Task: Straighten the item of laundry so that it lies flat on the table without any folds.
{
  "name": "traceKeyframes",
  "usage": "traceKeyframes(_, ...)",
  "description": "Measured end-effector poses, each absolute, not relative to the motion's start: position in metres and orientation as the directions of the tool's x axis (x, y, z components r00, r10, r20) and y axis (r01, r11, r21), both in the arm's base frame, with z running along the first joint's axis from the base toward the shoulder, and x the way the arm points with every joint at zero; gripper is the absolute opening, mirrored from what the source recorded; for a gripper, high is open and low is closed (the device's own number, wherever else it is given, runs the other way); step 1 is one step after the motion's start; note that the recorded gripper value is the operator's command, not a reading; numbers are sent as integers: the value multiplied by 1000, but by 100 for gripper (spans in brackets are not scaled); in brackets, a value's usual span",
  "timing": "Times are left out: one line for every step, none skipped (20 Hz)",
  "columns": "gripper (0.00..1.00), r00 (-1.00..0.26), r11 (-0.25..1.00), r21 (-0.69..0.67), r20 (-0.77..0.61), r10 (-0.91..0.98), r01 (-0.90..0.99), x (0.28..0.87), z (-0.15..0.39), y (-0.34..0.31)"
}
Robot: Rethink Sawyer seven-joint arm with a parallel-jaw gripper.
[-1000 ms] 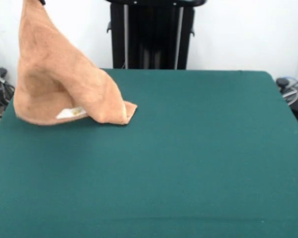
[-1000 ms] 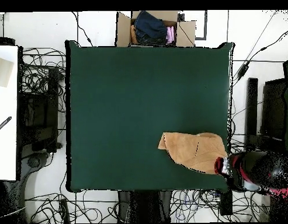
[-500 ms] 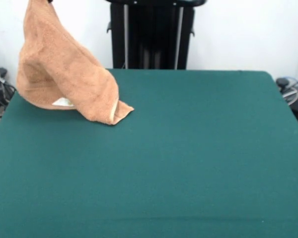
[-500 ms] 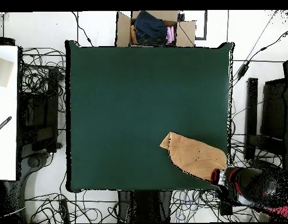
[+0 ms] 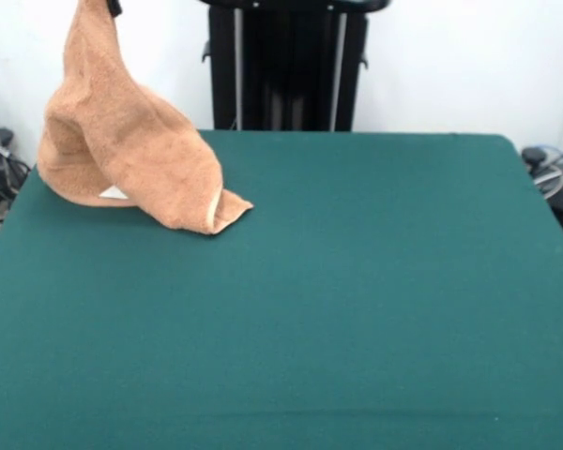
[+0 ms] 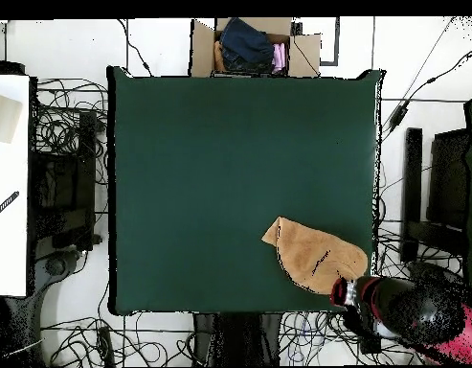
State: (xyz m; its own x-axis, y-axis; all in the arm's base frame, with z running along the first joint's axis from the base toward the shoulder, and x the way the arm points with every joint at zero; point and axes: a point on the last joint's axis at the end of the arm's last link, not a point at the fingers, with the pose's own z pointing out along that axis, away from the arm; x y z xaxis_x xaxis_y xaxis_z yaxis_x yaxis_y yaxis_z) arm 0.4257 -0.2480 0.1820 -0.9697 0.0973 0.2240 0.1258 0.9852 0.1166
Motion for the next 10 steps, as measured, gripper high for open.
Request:
traceKeyframes(0,-970,985,119,226,95,124,425,182,-247)
traceKeyframes(0,-969,985,120,226,94,124,425,181,-246)
traceKeyframes(0,-969,985,123,228,93,123,424,181,-246)
traceKeyframes(0,-969,984,125,228,93,124,423,181,-246)
traceKeyframes(0,-969,984,126,227,94,125,423,181,-247)
traceKeyframes(0,-970,984,127,226,94,125,423,181,-247)
traceKeyframes(0,-970,984,129,224,94,125,423,181,-248)
traceKeyframes(0,-971,984,130,222,94,125,424,181,-249)
traceKeyframes(0,-971,983,132,220,94,125,424,181,-250)
traceKeyframes(0,-971,983,133,221,94,125,423,181,-250)
